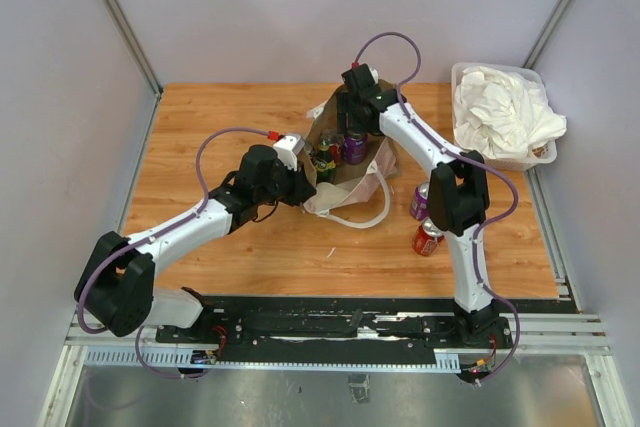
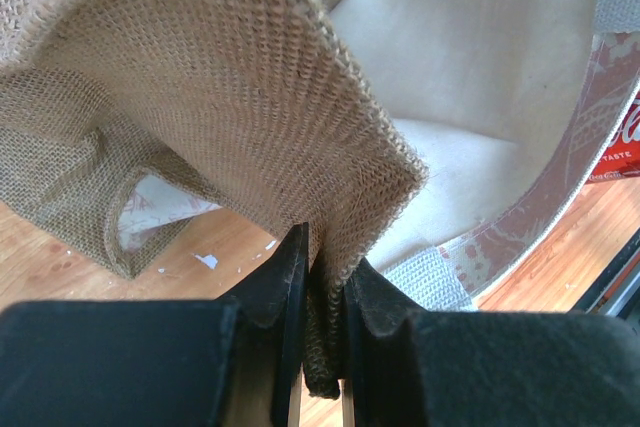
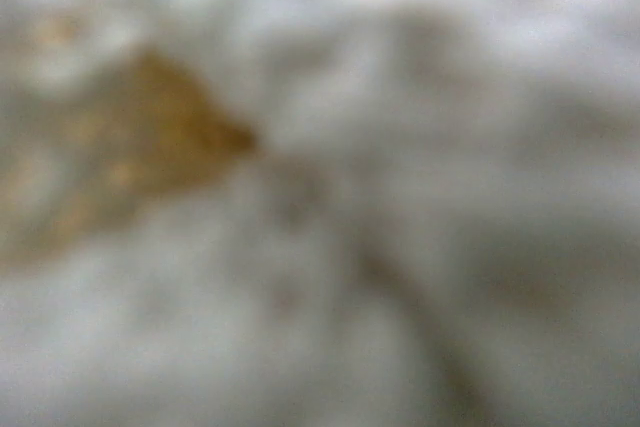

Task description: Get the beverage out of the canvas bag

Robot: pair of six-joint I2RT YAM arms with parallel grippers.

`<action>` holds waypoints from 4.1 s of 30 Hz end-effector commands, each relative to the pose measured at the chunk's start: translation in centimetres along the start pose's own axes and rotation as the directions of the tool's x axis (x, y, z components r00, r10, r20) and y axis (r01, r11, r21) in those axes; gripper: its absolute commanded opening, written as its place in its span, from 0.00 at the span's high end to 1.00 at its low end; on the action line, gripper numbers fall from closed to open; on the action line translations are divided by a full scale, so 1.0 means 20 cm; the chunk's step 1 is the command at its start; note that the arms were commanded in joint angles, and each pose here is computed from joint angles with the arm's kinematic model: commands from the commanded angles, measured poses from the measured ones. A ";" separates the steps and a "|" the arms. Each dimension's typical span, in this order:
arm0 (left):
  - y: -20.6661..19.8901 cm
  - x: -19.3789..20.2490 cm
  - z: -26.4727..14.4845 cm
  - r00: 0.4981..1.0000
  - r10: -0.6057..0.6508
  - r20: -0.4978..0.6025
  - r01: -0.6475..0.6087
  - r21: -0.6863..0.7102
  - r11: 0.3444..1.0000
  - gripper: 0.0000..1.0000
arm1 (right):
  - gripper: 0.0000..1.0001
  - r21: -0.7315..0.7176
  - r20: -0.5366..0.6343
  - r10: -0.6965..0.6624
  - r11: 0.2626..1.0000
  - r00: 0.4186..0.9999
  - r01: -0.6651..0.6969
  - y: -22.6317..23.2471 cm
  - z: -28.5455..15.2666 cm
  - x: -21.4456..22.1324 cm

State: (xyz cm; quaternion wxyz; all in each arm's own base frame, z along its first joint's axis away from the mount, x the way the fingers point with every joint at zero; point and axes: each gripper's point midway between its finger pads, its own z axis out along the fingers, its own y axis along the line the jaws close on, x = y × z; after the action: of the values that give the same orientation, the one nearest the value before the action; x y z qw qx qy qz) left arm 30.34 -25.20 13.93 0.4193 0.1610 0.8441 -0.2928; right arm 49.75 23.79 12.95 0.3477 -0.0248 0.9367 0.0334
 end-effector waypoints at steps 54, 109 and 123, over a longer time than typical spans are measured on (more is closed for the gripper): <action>0.05 0.11 0.05 0.996 0.004 -0.084 -0.007 -0.033 0.999 0.87 | 0.99 -0.037 0.157 -0.204 0.976 0.966 0.213 0.00 -0.67 -0.20; 0.08 0.11 0.04 0.997 -0.028 -0.074 0.022 -0.078 0.997 0.88 | 0.99 -0.064 -0.018 -0.170 0.984 0.985 0.168 -0.15 -0.79 0.98; 0.09 0.13 0.04 0.996 -0.023 -0.081 0.017 -0.082 0.996 0.87 | 0.69 0.025 -0.094 -0.125 0.991 0.988 0.128 -0.28 -0.68 1.09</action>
State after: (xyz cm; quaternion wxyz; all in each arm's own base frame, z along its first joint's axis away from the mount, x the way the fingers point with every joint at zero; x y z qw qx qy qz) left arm 30.65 -25.69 13.60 0.4140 0.1493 0.8469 -0.2986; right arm 24.90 18.14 9.83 0.3194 -0.1002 0.9419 0.0274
